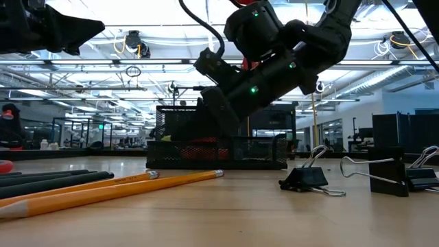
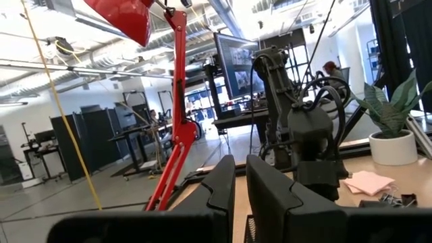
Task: Pick and place office supplies into organizer
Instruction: Put the eraser into the desk organizer, then put the right black binder clip into the desk organizer
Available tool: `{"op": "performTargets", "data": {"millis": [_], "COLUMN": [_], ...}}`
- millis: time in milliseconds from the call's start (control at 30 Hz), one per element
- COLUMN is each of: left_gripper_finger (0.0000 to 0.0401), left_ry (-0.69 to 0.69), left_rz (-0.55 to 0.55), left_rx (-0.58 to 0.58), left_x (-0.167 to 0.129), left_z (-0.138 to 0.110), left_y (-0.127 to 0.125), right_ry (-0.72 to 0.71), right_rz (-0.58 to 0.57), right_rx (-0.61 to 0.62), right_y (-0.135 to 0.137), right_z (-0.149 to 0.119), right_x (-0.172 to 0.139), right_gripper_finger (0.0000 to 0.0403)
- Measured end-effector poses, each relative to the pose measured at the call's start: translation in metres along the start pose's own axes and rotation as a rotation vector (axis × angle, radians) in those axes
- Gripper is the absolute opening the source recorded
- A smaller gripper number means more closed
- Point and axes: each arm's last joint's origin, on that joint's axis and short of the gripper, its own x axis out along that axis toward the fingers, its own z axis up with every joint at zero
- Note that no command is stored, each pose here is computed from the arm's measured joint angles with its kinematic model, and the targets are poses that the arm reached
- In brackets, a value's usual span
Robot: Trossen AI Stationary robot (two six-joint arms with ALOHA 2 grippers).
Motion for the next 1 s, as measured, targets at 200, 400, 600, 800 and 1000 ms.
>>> {"op": "performTargets", "data": {"millis": [200, 400, 600, 800, 1000], "left_gripper_finger": [0.0047, 0.0047, 0.0047, 0.0047, 0.0047], "left_ry": [0.0, 0.0, 0.0, 0.0, 0.0], "left_rz": [0.0, 0.0, 0.0, 0.0, -0.001], "left_rx": [-0.001, -0.001, 0.0, 0.0, -0.002], "left_x": [0.0, 0.0, 0.0, 0.0, 0.0], "left_z": [0.0, 0.0, 0.0, 0.0, 0.0], "left_y": [0.0, 0.0, 0.0, 0.0, 0.0], "right_ry": [0.002, 0.001, -0.031, -0.016, 0.001], "right_rz": [-0.004, -0.004, 0.011, -0.016, 0.057], "right_rx": [0.003, -0.004, -0.054, -0.09, -0.138], "right_y": [0.0, 0.0, 0.0, 0.004, 0.025], "right_z": [0.0, 0.0, 0.02, 0.053, 0.077], "right_x": [0.0, 0.0, -0.017, -0.061, -0.118], "right_gripper_finger": [0.0125, 0.0129, 0.0122, 0.0127, 0.0126]}}
